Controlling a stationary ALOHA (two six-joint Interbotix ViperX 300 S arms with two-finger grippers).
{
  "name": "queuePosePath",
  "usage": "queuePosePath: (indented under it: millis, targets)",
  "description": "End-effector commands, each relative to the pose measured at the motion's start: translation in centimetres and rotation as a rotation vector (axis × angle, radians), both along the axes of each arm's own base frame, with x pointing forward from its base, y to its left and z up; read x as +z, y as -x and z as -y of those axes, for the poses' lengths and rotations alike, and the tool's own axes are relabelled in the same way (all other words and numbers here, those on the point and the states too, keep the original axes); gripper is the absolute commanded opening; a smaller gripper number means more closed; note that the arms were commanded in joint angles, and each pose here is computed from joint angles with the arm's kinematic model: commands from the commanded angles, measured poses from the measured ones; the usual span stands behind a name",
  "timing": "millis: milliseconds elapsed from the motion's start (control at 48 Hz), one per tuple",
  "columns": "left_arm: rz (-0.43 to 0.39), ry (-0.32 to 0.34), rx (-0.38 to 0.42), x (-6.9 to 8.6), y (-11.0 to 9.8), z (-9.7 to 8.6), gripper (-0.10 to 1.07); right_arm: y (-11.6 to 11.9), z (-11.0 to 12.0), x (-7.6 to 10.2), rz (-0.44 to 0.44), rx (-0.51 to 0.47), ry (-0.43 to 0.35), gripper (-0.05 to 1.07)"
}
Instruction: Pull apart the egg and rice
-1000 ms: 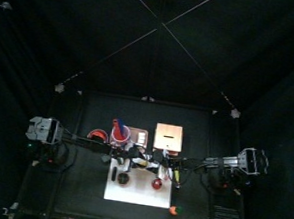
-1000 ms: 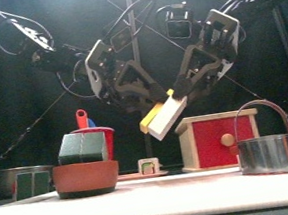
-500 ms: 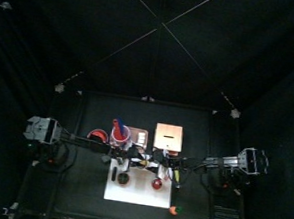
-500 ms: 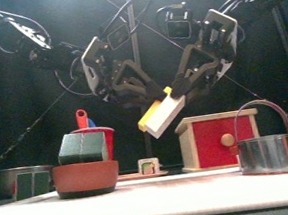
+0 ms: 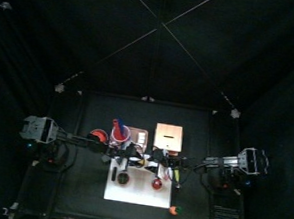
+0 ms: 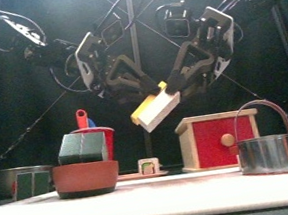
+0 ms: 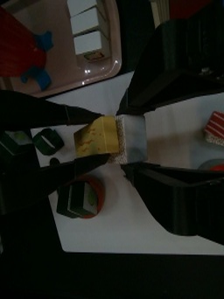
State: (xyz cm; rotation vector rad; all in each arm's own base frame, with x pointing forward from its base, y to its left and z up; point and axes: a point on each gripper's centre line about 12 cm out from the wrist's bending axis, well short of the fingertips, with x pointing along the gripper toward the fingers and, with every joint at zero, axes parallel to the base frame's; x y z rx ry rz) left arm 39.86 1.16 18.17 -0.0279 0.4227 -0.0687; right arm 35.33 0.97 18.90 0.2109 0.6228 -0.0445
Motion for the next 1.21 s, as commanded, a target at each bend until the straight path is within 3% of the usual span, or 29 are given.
queuePosePath:
  millis: [0,667,1188]
  targets:
    - [0.048,-0.004,0.010,1.7,0.0,-0.5,0.49,-0.3,-0.4,1.2,0.034,0.004,-0.010,0.60]
    - [0.129,0.008,-0.011,3.2,0.0,-0.2,0.49,-0.4,-1.2,0.2,0.005,0.015,-0.026,0.59]
    - [0.146,0.011,-0.006,3.7,0.0,-0.4,0.49,-0.4,-1.5,-0.5,-0.017,0.016,-0.035,0.54]
